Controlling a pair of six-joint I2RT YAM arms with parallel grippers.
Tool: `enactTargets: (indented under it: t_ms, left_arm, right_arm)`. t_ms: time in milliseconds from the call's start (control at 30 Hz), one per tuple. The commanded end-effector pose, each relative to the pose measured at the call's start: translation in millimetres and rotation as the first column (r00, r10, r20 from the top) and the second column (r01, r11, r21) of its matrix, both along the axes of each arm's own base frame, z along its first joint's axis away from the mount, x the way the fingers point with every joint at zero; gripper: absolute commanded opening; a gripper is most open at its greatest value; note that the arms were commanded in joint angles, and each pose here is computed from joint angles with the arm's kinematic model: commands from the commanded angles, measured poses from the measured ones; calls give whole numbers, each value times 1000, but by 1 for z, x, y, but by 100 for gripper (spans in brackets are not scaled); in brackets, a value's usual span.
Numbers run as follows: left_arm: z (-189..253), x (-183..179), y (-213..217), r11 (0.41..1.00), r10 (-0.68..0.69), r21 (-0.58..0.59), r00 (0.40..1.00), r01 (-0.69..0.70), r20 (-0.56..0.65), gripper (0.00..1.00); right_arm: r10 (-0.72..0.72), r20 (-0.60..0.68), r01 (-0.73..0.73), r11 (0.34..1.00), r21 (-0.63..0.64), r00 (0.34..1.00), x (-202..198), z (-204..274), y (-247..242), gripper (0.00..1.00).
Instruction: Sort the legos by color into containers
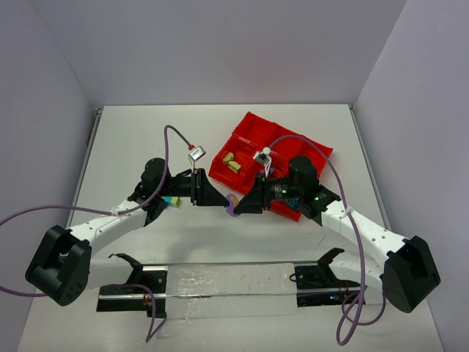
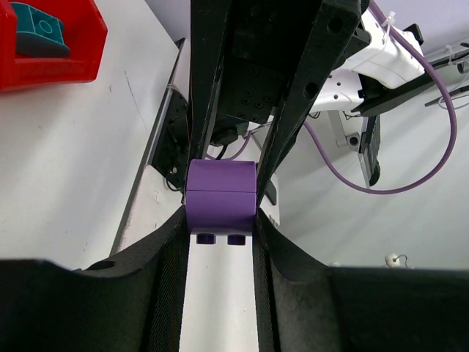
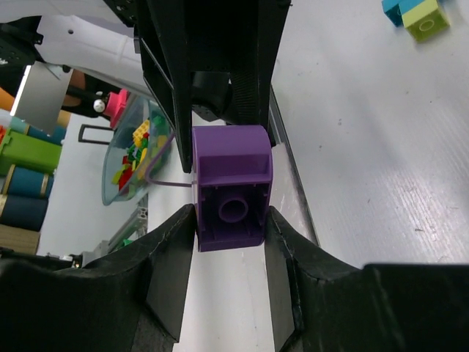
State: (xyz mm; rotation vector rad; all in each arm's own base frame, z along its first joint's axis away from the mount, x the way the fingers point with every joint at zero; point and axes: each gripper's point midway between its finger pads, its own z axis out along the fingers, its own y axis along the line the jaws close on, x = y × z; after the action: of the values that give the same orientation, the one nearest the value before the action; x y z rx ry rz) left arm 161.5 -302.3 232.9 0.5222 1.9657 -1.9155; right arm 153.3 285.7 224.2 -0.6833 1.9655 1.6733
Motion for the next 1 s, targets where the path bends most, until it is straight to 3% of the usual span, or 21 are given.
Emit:
enactTargets:
  t_ms: [0,200,367,400,467,967]
  left_arm:
    - [15,-2,-1,999,-9,-40,997,12,78,0]
    - [15,-5,0,999,-13,-41,996,17,87,0]
    - [17,-8,2,999,-17,-46,995,22,99,0]
    - [17,-8,2,999,-17,-46,995,22,99,0]
    - [16,-7,2,999,-16,-45,995,20,98,0]
    - [24,-18,8,997,-28,-72,990,38,142,0]
  right_arm:
    - [26,91,-34,996,82,995,-1,25,2,39]
    - [29,82,-37,995,96,996,-2,26,1,48]
    - [38,78,-47,992,120,996,-4,30,0,35]
    - [40,78,-50,991,127,996,-4,32,1,21]
    - [40,76,-50,990,131,996,-4,32,1,3]
    - [-117,36,109,980,167,993,15,24,-26,0]
